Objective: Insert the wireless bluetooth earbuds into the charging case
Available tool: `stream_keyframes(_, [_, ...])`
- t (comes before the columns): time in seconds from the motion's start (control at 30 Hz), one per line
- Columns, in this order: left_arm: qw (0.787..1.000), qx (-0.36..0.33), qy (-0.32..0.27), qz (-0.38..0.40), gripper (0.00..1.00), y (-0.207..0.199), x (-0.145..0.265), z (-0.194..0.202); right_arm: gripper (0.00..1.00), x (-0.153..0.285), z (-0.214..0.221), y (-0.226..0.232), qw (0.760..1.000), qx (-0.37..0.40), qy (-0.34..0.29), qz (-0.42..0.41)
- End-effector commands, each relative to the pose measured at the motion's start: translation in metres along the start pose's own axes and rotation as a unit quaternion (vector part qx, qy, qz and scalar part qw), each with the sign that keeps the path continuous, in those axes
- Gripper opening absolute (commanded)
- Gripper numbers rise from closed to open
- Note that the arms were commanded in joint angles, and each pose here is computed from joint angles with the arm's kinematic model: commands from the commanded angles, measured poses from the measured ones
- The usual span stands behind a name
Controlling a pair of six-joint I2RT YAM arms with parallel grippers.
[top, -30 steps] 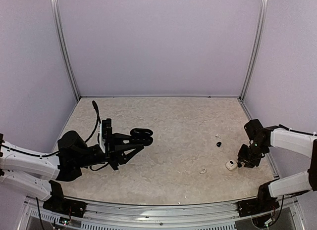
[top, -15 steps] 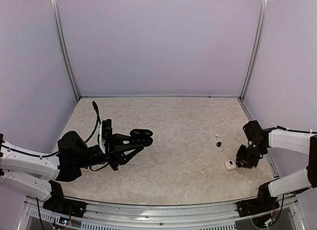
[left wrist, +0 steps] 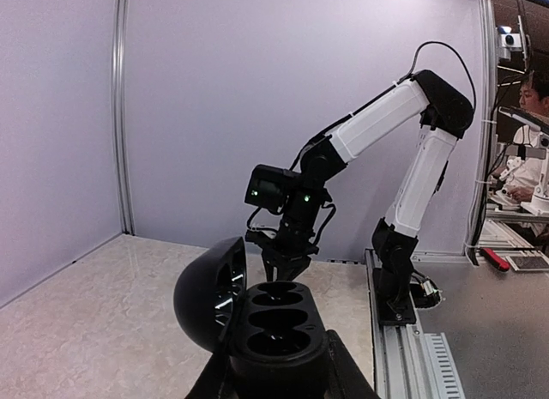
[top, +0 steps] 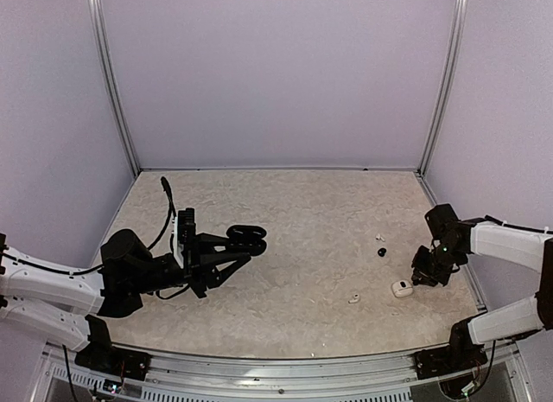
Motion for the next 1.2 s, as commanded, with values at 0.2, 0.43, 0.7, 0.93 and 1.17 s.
stream_keyframes(0.2, [1.0,-0.004,-0.016,-0.022,0.0,0.003,0.005,-0.008,0.21,0.051,-0.036,0.087,0.977,0.15,-0.104,-0.112])
stream_keyframes(0.43, [0.999,0.002,-0.023,-0.047,0.0,0.007,0.01,-0.017,0.21,0.038,-0.011,0.177,0.935,0.311,-0.1,-0.138])
stream_keyframes(0.7, [0.998,0.003,-0.027,-0.061,0.0,0.006,0.018,-0.024,0.22,-0.001,0.026,0.217,0.93,0.34,-0.052,-0.133])
stream_keyframes(0.93, [0.998,0.005,-0.025,-0.061,0.0,0.005,0.019,-0.023,0.29,-0.028,0.037,0.21,0.953,0.283,-0.016,-0.109])
stream_keyframes(1.17, [0.998,0.004,-0.022,-0.061,0.0,0.006,0.018,-0.023,0.47,-0.026,0.034,0.219,0.955,0.271,-0.009,-0.121])
Point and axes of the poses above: each gripper's point midway between its finger pads, its own x axis back along the fingers, its own y axis along the line the jaws close on, z = x × y, the point moved 10 cm from there along x, back along the fingers, and after that the axes turned 9 degrees about x, right-handed, at the moved point
